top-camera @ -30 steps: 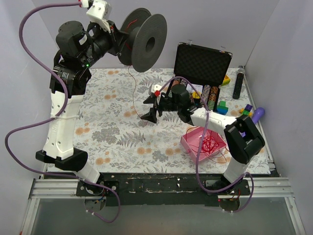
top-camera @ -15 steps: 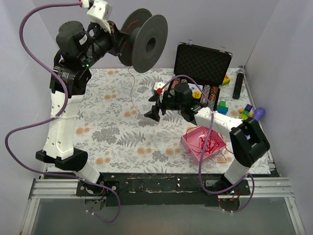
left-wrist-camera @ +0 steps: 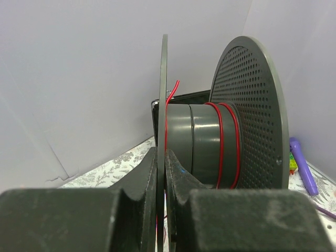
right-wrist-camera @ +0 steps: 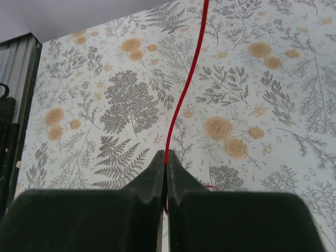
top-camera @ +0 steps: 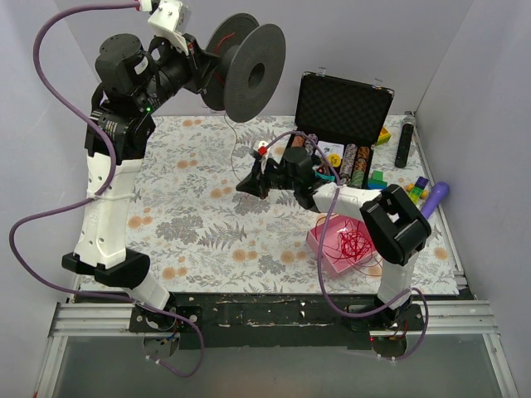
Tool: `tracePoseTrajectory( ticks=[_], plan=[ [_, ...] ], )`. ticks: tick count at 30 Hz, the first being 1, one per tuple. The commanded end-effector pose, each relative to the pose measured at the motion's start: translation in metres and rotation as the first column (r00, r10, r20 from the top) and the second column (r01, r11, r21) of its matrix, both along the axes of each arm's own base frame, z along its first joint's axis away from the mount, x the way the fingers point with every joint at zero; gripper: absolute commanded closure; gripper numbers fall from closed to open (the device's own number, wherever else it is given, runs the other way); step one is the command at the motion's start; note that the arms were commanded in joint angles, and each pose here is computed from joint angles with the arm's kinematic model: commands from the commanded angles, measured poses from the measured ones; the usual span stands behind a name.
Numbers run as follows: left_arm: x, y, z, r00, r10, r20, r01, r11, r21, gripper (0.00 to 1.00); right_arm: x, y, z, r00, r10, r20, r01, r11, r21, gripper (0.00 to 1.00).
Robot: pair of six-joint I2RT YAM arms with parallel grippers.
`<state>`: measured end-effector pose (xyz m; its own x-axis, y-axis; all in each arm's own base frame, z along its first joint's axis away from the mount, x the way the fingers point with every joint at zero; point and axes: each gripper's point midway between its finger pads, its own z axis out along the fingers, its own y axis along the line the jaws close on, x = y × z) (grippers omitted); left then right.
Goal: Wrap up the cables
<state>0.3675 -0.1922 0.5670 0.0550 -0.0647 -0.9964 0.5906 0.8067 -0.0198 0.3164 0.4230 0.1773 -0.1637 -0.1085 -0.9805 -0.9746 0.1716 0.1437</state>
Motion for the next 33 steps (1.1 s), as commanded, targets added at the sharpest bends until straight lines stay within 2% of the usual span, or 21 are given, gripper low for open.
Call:
tracePoseTrajectory(
  ticks=[1,6,10,14,18,23,24,27,32,33],
  plan=[
    [-0.037,0.003,0.038,0.993,-0.061,0.099,0.064,0.997,-0.031,1.00,0.018,-0.013,0.016,0.996,-0.061,-0.070,0.067,0.993,0.098,0.99],
    [-0.070,0.001,0.022,0.987,-0.156,0.050,0.153,0.987,0.051,1.00,0.089,-0.087,0.007,0.923,-0.316,-0.219,0.334,0.941,0.049,0.99],
    [-0.088,0.016,-0.006,0.991,-0.137,-0.002,0.135,0.975,0.177,1.00,0.143,-0.177,0.028,0.811,-0.525,-0.260,0.552,0.833,0.041,0.99],
    [-0.088,0.038,-0.039,0.998,-0.047,-0.047,0.059,0.951,0.304,1.00,0.164,-0.245,0.068,0.734,-0.642,-0.224,0.670,0.739,0.077,0.99],
    [-0.094,0.046,-0.073,0.991,-0.032,-0.127,0.079,0.919,0.386,1.00,0.178,-0.291,0.108,0.669,-0.730,-0.137,0.743,0.664,0.090,0.99],
    [-0.100,0.051,-0.150,0.952,-0.034,-0.305,0.188,0.850,0.493,1.00,0.182,-0.327,0.166,0.615,-0.788,-0.031,0.784,0.607,0.130,0.99],
    [-0.102,0.053,-0.162,0.943,-0.034,-0.330,0.208,0.835,0.509,1.00,0.184,-0.345,0.184,0.581,-0.814,0.010,0.804,0.576,0.145,0.99],
    [-0.108,0.054,-0.203,0.906,-0.044,-0.420,0.288,0.793,0.537,1.00,0.181,-0.351,0.219,0.557,-0.826,0.083,0.810,0.562,0.168,0.99],
    [-0.113,0.048,-0.267,0.832,-0.064,-0.551,0.401,0.757,0.516,1.00,0.166,-0.340,0.266,0.574,-0.809,0.128,0.782,0.587,0.209,0.99],
    [-0.110,0.044,-0.274,0.825,-0.069,-0.561,0.405,0.765,0.500,1.00,0.159,-0.320,0.273,0.603,-0.785,0.143,0.756,0.619,0.212,0.99]
  ],
)
